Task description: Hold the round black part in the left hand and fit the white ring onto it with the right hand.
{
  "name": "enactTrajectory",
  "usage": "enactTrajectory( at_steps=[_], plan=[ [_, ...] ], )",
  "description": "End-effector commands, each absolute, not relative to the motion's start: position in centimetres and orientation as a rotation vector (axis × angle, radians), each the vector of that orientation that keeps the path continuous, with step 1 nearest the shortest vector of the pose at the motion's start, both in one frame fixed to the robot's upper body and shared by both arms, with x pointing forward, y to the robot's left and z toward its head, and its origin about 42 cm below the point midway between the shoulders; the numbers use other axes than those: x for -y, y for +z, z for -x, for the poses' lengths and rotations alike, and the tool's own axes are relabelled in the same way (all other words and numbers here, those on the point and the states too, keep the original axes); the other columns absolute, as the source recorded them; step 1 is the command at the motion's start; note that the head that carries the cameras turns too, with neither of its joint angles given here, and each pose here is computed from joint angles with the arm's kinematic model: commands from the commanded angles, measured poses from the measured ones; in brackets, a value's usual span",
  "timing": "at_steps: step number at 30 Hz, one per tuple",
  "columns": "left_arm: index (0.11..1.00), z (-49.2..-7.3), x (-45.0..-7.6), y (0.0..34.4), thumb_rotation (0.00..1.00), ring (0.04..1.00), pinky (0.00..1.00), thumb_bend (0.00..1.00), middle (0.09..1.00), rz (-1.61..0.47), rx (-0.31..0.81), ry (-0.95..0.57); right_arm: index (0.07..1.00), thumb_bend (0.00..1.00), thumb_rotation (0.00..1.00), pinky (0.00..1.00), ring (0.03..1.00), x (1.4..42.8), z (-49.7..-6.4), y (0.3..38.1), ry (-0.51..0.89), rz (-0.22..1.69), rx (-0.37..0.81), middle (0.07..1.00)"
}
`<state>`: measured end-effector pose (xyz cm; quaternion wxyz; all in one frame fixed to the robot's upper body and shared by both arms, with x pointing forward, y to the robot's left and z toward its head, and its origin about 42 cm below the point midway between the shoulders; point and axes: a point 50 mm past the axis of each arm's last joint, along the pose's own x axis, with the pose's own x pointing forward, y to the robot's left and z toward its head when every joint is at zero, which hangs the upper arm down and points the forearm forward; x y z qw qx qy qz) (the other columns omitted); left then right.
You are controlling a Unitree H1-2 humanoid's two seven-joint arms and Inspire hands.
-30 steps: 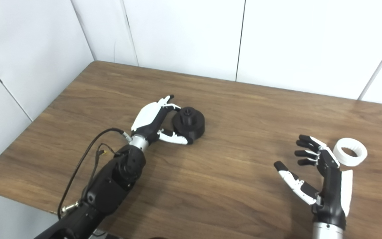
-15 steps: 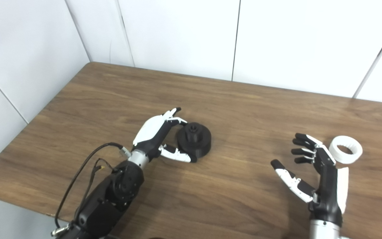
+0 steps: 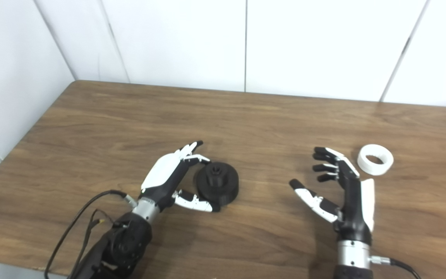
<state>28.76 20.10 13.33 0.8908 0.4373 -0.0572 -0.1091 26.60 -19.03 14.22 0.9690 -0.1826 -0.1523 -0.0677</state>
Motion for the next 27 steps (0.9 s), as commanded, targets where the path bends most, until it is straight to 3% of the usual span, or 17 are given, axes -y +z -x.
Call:
enactTrajectory(
  at_steps=[1,27],
  plan=[
    [0.649,-28.5,-20.0,14.3,0.36,1.000,1.00,1.00,1.000,-0.929,0.178,-0.240,0.711,0.70,0.18,0.49,0.599,18.0,-26.0,15.0,-0.159,0.332,0.333,0.689],
    [0.638,-25.3,-17.4,14.9,0.33,1.000,1.00,1.00,1.000,-0.890,0.214,-0.362,0.709,0.71,0.19,0.50,0.606,17.1,-26.5,15.5,-0.158,0.329,0.337,0.684]
  ],
)
